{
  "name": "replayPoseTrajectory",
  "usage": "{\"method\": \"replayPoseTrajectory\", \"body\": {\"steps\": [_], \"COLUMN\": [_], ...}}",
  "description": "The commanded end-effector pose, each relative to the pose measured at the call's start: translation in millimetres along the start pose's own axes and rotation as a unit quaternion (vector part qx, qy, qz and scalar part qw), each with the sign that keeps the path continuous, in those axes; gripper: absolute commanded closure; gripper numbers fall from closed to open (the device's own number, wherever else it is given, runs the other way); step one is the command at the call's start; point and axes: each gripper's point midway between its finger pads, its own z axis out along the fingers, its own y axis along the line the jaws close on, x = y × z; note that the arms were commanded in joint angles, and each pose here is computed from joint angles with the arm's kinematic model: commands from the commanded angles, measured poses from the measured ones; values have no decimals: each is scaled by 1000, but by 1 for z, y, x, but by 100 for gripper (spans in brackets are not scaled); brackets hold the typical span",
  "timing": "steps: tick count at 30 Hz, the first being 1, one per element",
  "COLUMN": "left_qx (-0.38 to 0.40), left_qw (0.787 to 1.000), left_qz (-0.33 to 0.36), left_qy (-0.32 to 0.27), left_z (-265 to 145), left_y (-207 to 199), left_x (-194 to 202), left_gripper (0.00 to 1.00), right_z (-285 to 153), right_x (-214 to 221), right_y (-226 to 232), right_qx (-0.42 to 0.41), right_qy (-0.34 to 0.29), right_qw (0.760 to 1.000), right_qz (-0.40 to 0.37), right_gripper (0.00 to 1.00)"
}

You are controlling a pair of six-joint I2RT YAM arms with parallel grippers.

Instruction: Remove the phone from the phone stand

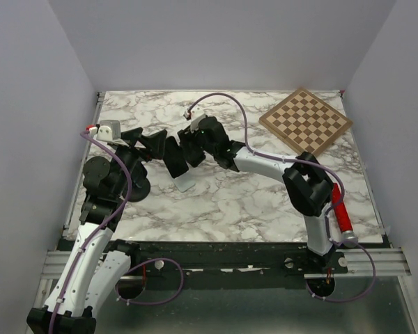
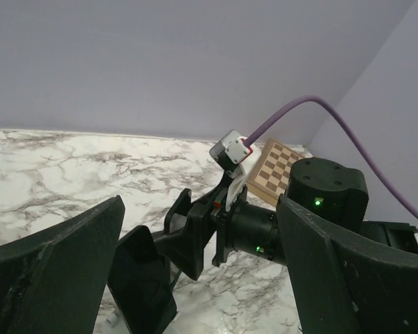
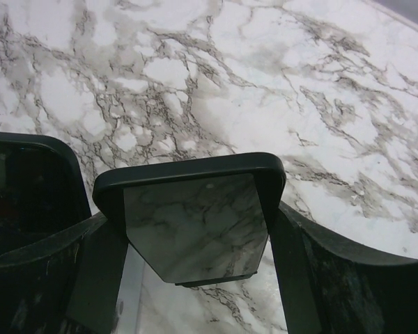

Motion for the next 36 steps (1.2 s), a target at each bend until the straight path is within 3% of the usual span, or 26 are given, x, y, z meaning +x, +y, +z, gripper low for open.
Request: {"method": "replayPoseTrajectory", "body": {"steps": [1, 5, 10, 17, 24, 36], "left_qx": [18, 16, 17, 20, 18, 24], "left_qw": [1000, 1000, 1000, 1000, 1000, 1000], "left_qz": [1, 0, -5, -10, -13, -11], "left_qy": [-13, -10, -4, 3, 13, 12], "left_z": [1, 1, 3, 3, 6, 4], "left_y": [-9, -8, -8, -10, -9, -12], "left_x": [-10, -9, -7, -5, -1, -1], "left_gripper": [2, 2, 2, 3, 4, 4], "right_z": [-33, -54, -98, -186, -265, -292], "right_x": [-76, -95, -81, -22, 48, 147], "right_y": [-2, -14, -34, -51, -50, -52], "right_qx": [12, 43, 102, 162, 201, 269], "right_qy": [-78, -71, 3, 95, 183, 305], "right_qw": [997, 996, 991, 968, 922, 869], "right_qz": [9, 35, 90, 169, 277, 281], "right_gripper": [53, 57, 61, 63, 63, 63]}}
